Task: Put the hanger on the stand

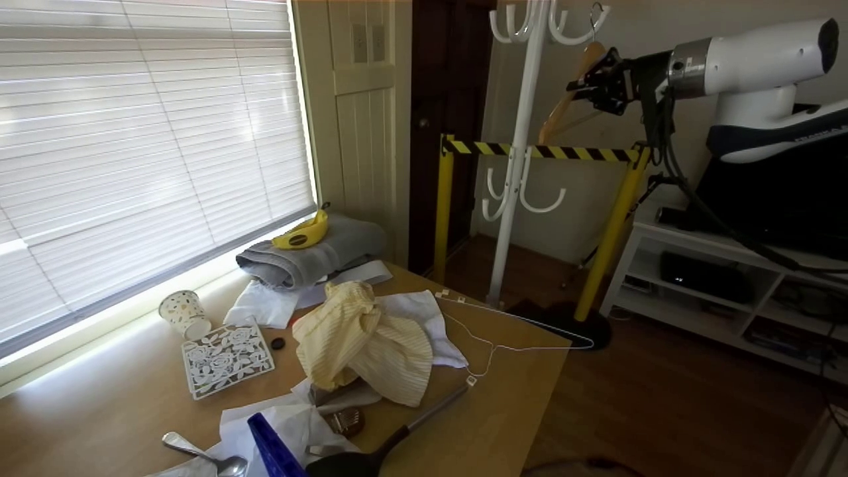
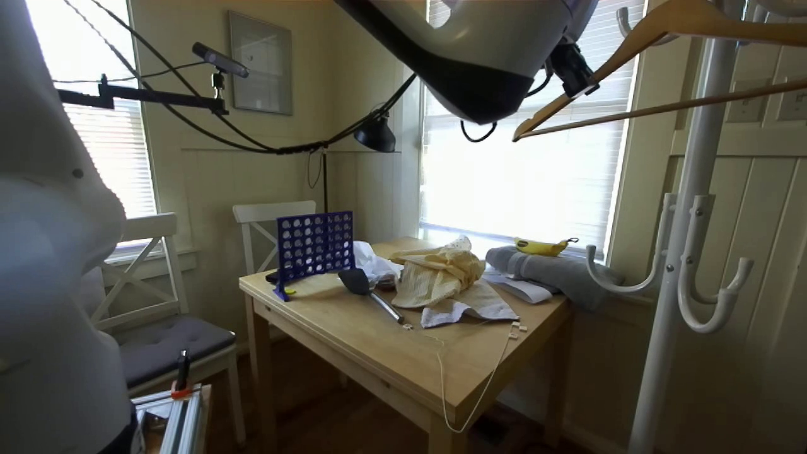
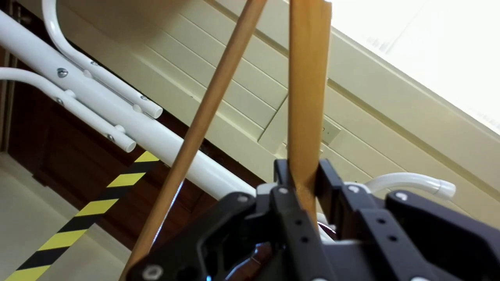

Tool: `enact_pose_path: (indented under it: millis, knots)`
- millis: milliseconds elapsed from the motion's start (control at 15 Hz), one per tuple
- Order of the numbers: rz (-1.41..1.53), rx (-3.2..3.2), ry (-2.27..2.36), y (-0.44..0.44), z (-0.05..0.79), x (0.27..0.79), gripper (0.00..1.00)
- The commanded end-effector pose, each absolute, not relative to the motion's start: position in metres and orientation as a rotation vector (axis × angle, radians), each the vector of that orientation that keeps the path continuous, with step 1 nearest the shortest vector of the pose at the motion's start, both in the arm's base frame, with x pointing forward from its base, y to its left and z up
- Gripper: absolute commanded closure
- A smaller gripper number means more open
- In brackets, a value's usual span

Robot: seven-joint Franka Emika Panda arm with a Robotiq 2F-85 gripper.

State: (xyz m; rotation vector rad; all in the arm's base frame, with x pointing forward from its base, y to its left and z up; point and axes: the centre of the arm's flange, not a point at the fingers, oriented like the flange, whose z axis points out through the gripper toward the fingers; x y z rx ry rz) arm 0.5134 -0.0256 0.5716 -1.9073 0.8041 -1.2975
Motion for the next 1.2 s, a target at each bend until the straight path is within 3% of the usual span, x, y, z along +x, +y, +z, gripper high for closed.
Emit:
enact_pose_path:
  millis: [0,1067,1133]
  knots:
    - [-1.234,-1.833,0.807,-0.042,0.586,0.530,0.95]
    - [-1.074,-1.878,0.960,-0.049,0.558,0.540,0.95]
    - [-1.078,-1.888,0.966,-0.049,0.559,0.540,0.55]
